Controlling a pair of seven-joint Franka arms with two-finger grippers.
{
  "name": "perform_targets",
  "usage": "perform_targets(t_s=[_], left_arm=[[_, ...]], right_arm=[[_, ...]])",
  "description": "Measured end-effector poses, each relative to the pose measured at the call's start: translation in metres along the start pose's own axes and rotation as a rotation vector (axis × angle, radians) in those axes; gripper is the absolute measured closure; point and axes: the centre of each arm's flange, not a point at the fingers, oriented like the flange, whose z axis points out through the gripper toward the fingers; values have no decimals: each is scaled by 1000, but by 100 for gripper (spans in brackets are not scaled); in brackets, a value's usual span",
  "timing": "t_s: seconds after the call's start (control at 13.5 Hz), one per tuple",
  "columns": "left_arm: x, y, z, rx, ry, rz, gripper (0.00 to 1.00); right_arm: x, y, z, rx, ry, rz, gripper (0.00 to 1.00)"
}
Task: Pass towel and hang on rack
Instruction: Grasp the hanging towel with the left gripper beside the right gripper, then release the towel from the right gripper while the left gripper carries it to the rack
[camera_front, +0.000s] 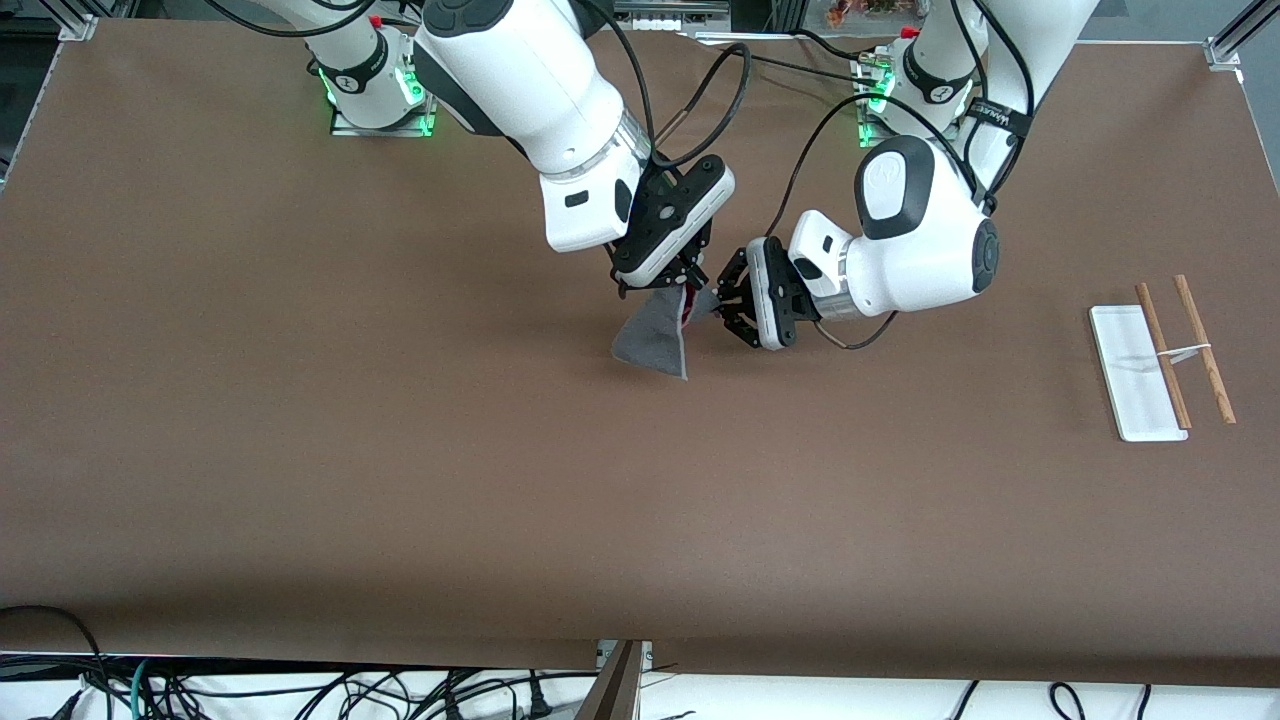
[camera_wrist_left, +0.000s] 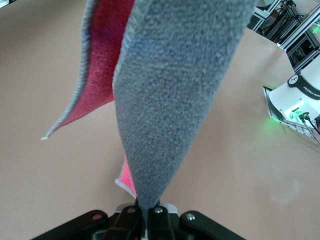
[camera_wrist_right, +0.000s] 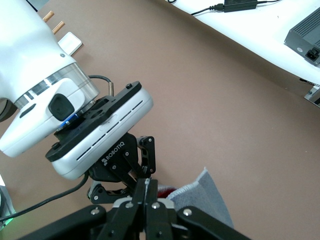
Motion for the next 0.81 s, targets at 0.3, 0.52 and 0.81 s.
perform_targets(t_s=[0.3, 0.52, 0.81], left_arm=[[-8, -7, -9, -11, 2, -15, 97], [-15, -10, -14, -36, -34, 1, 97], [-56, -45, -78, -59, -143, 1, 97]], right_arm=[[0, 9, -1, -9, 1, 11, 70], [0, 11, -1, -12, 0, 14, 36], [-9, 42, 0, -42, -85, 50, 0]])
